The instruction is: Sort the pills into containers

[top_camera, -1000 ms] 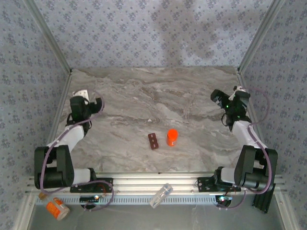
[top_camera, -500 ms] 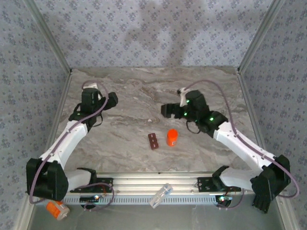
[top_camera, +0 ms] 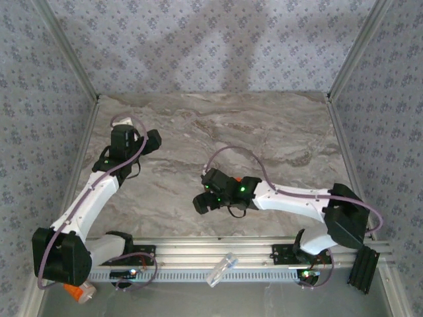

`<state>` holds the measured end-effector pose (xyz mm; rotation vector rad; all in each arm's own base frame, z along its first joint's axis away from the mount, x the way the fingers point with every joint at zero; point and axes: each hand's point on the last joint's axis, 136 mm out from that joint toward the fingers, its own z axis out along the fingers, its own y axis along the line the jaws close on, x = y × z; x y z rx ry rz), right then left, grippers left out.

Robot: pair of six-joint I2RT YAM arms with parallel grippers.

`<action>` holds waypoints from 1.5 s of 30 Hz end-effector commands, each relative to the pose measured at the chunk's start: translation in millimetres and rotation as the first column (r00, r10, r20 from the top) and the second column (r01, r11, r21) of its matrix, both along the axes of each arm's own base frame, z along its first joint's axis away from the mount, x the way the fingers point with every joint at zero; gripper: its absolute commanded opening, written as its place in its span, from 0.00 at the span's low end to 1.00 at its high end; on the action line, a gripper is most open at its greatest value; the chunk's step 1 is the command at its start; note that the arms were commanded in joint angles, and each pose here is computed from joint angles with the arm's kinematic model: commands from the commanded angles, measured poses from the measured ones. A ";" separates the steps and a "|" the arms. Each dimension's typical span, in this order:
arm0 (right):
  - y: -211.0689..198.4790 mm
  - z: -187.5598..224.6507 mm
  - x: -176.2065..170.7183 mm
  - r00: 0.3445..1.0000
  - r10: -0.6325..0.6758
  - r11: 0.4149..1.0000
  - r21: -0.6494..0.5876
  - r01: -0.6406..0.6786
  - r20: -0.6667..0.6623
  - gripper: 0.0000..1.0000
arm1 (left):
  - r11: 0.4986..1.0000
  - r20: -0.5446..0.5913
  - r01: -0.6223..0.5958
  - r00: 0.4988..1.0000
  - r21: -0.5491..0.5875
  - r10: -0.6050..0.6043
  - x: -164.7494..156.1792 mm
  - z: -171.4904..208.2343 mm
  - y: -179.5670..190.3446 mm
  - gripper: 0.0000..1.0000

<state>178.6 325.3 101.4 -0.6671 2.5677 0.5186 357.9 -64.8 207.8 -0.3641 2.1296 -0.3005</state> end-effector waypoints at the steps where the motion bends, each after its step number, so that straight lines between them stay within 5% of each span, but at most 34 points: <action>1: -0.1 -1.5 10.1 0.997 -0.062 0.998 -0.027 0.063 0.033 0.92 | 1.000 -0.009 -0.002 1.000 0.018 0.003 -3.3 -3.0 2.8 1.00; 23: -2.1 -65.1 21.6 0.981 -0.185 0.949 -0.268 0.164 -0.052 0.93 | 0.999 0.041 -0.018 0.999 0.038 0.017 -3.9 14.6 15.7 1.00; 45: 109.0 -41.5 11.1 0.976 -0.024 0.999 0.034 0.032 -0.218 0.92 | 0.998 0.057 -0.060 0.997 -0.013 0.061 3.3 25.1 33.5 1.00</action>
